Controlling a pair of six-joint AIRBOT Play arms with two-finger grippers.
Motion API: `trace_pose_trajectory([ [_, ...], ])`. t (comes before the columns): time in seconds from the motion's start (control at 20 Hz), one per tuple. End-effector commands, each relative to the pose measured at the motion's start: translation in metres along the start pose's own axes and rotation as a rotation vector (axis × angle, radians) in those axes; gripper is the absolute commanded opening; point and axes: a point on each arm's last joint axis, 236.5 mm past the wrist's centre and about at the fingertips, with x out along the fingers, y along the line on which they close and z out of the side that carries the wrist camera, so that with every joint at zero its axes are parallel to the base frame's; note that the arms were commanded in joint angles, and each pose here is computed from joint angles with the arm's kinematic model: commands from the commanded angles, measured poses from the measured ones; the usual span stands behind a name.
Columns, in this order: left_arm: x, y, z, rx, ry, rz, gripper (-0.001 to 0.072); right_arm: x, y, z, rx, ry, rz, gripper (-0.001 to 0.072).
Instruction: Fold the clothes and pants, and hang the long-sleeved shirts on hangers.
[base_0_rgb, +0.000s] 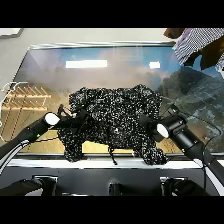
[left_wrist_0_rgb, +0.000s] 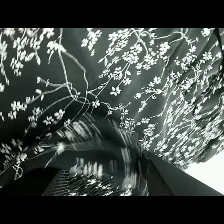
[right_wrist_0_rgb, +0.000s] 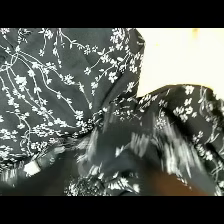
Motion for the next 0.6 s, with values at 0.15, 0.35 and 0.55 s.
trace_pose_trajectory([
  [0.15,-0.062,-0.013,0.031,0.464,-0.102,0.070,0.0537,-0.077,0.058,0.017,-0.388,-0.043,0.129,0.0505],
  [0.35,-0.114,-0.022,0.054,0.693,-0.245,0.180,0.0538,-0.072,0.069,-0.022,-0.454,0.158,0.124,0.0506],
  [0.55,-0.118,-0.025,0.054,0.703,-0.248,0.185,0.0537,-0.005,0.062,-0.066,-0.591,0.313,-0.007,0.0506],
])
